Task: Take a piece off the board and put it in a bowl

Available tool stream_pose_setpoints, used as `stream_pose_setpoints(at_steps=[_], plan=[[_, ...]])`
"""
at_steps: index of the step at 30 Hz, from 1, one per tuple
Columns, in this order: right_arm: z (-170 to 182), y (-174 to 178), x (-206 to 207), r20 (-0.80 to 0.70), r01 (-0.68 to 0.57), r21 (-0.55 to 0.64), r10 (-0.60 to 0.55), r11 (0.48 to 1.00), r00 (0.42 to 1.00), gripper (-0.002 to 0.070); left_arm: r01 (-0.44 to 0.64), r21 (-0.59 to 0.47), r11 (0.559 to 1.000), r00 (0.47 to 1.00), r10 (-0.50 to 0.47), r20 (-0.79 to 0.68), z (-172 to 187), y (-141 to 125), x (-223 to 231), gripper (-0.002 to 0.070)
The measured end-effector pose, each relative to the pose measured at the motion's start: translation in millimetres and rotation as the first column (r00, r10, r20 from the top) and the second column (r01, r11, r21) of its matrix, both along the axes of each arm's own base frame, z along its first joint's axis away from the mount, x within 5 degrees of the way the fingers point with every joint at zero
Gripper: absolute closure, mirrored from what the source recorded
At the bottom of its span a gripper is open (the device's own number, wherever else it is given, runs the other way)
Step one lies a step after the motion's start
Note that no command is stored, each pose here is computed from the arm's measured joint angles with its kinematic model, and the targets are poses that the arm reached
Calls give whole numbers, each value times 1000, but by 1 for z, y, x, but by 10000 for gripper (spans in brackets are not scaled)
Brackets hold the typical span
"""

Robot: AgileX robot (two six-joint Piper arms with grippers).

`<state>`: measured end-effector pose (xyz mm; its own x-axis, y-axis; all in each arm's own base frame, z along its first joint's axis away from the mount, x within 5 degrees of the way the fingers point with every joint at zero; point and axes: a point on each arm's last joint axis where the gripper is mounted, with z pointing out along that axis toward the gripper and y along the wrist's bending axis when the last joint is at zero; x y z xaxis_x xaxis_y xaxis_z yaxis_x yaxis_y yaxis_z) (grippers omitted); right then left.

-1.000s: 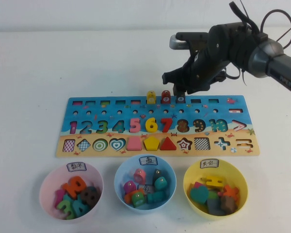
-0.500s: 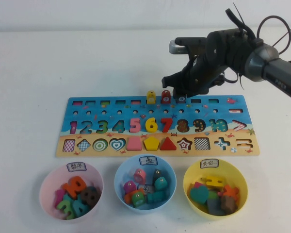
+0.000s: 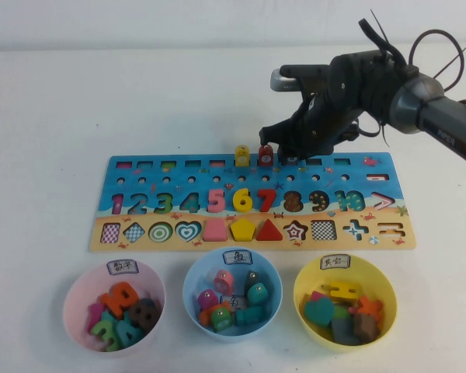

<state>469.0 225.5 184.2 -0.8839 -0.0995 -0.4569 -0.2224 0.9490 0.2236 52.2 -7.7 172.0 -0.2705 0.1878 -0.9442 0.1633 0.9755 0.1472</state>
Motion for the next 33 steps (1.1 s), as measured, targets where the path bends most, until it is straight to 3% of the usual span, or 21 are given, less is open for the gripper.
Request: stream_pose_setpoints(at_steps=[7,22,33], plan=[[0,0,0,0,0,0,0,1000,1000,470,0,0,1000,1000,0,0,0,0,0,676],[2,-1,-2,-11,-5,-13,4,1000,1000,475,0,0,1000,1000,0,0,0,0,0,676],[26,-5,-5,30,-13,-23,14,1000,999,477,0,0,1000,1000,0,0,0,0,0,676]])
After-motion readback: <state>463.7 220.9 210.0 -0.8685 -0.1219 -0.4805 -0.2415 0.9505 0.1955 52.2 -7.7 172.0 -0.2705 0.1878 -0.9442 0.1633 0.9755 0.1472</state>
